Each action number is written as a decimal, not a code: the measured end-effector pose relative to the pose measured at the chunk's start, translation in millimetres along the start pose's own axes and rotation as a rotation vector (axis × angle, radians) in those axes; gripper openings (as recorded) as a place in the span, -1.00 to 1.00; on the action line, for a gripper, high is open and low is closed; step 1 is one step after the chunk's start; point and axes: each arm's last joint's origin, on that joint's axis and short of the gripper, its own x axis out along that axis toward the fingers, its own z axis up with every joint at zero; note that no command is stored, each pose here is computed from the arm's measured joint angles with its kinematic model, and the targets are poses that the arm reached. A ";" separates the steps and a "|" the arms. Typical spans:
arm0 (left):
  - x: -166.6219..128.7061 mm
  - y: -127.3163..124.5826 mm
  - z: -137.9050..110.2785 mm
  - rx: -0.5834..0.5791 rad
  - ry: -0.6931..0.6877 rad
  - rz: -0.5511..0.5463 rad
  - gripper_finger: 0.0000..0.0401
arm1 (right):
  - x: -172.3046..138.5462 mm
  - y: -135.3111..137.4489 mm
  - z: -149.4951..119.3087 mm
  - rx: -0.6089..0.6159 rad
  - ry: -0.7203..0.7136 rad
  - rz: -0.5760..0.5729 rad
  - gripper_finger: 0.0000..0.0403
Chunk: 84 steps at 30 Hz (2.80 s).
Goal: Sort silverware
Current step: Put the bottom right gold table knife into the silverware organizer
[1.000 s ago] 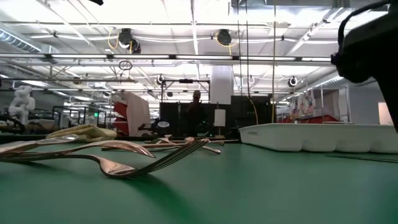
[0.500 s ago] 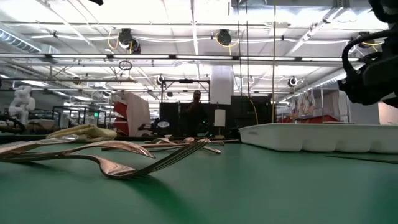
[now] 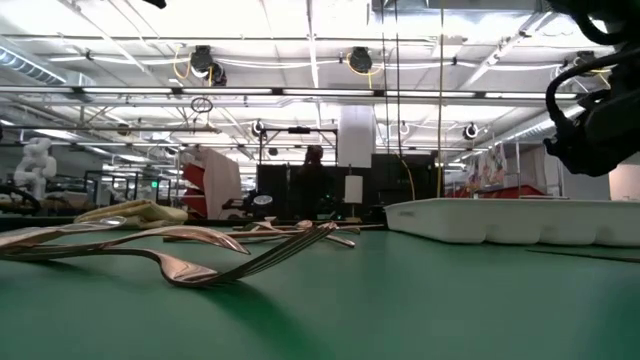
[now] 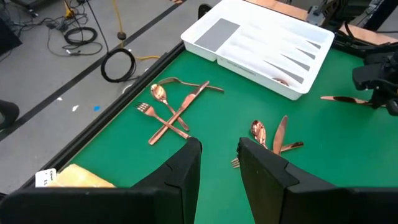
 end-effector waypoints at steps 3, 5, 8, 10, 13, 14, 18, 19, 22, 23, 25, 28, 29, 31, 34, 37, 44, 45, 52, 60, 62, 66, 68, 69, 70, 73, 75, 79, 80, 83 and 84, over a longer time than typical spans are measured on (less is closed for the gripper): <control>-0.1 0.0 0.0 0.006 0.000 0.000 -0.42 | -7.0 5.6 -2.5 -0.011 -0.038 -0.008 -0.99; 0.0 0.0 0.0 0.007 0.000 0.000 -0.42 | -15.0 10.7 -5.1 -0.019 -0.056 -0.015 -0.99; -0.1 0.0 0.0 0.007 0.000 0.000 -0.42 | -23.2 15.7 -7.4 -0.028 -0.091 -0.017 -1.00; 0.0 0.0 0.0 0.007 0.000 0.000 -0.42 | -30.0 20.0 -8.4 -0.025 -0.119 0.001 -0.99; -0.1 0.1 0.0 0.008 0.000 0.000 -0.42 | -37.2 25.6 -10.4 -0.026 -0.129 0.023 -0.98; -0.1 0.1 0.0 0.009 0.000 0.000 -0.42 | -39.7 27.6 -11.2 -0.027 -0.133 0.034 -0.98; -0.1 0.0 0.0 0.009 0.000 0.000 -0.42 | -49.1 30.7 -13.6 -0.020 -0.151 0.032 -0.99; -0.1 0.1 0.0 0.009 0.000 0.000 -0.42 | -50.1 30.0 -13.5 -0.017 -0.158 0.023 -0.99; 0.0 0.0 0.0 0.009 0.000 0.000 -0.42 | -50.5 26.1 -13.1 -0.037 -0.155 -0.019 -0.94; -0.1 0.1 0.0 0.009 0.000 0.000 -0.42 | -50.5 25.3 -13.2 -0.061 -0.147 -0.030 -0.89; 0.0 0.0 0.0 0.027 0.000 0.001 -0.42 | -51.2 25.8 -12.3 -0.105 -0.143 -0.031 -0.75; 0.0 0.0 0.0 0.033 0.000 0.000 -0.42 | -51.9 25.1 -10.3 -0.124 -0.144 -0.041 -0.44; 0.0 0.0 0.0 0.033 0.000 0.000 -0.42 | -51.3 25.2 -10.1 -0.126 -0.148 -0.043 -0.34; 0.0 0.1 0.0 0.033 0.000 0.000 -0.42 | -47.0 23.8 -8.9 -0.121 -0.153 -0.059 -0.14; -0.1 0.1 0.0 0.033 0.000 0.000 -0.42 | -35.9 18.8 -6.1 -0.106 -0.143 -0.104 0.09; -0.1 0.1 0.0 0.033 0.000 0.000 -0.42 | -25.6 11.7 -2.3 -0.112 -0.143 -0.149 0.21; -0.1 0.1 0.0 0.034 0.000 0.000 -0.42 | -5.6 4.8 10.8 -0.183 -0.074 -0.075 0.08; 0.0 0.0 0.0 0.033 0.000 0.000 -0.42 | -3.1 4.0 12.6 -0.181 -0.053 -0.061 0.02; 0.0 0.1 -0.1 0.033 0.000 0.001 -0.42 | -0.9 5.9 20.5 -0.183 0.001 -0.016 -0.75; 0.0 0.1 -0.1 0.028 0.000 0.000 -0.42 | -5.3 7.8 24.0 -0.175 0.007 -0.018 -0.98; 0.0 0.0 -0.1 0.030 0.001 0.000 -0.42 | -9.5 10.0 22.7 -0.185 -0.002 -0.016 -0.99; 0.0 0.0 -0.1 0.033 0.001 0.000 -0.42 | -21.8 18.3 19.5 -0.192 -0.051 -0.023 -0.99; -0.1 0.1 -0.1 0.035 0.001 0.000 -0.42 | -27.4 22.1 19.0 -0.192 -0.085 -0.023 -1.00; 0.0 0.1 -0.1 0.035 0.001 0.001 -0.42 | -30.7 25.3 18.9 -0.193 -0.112 -0.010 -1.00; 0.0 0.1 -0.1 0.036 0.001 0.001 -0.42 | -34.3 28.3 19.0 -0.194 -0.132 0.006 -0.99; 0.0 0.1 -0.2 0.056 0.001 0.001 -0.42 | -39.6 32.1 18.6 -0.193 -0.152 0.018 -0.98; 0.0 0.1 -0.2 0.061 0.001 0.001 -0.42 | -42.5 34.7 17.1 -0.190 -0.157 0.031 -0.99; -0.1 0.2 -0.2 0.061 0.001 0.001 -0.42 | -45.1 35.9 17.3 -0.189 -0.175 0.034 -0.99; 0.0 0.1 -0.1 0.060 0.001 0.001 -0.42 | -45.5 36.0 17.4 -0.188 -0.179 0.036 -0.99; 0.0 0.0 0.0 0.052 0.000 0.001 -0.42 | -45.5 36.7 17.0 -0.233 -0.171 0.039 -0.96; 0.4 -0.4 0.2 0.052 0.000 0.000 -0.42 | -45.7 37.3 16.7 -0.250 -0.171 0.046 -0.92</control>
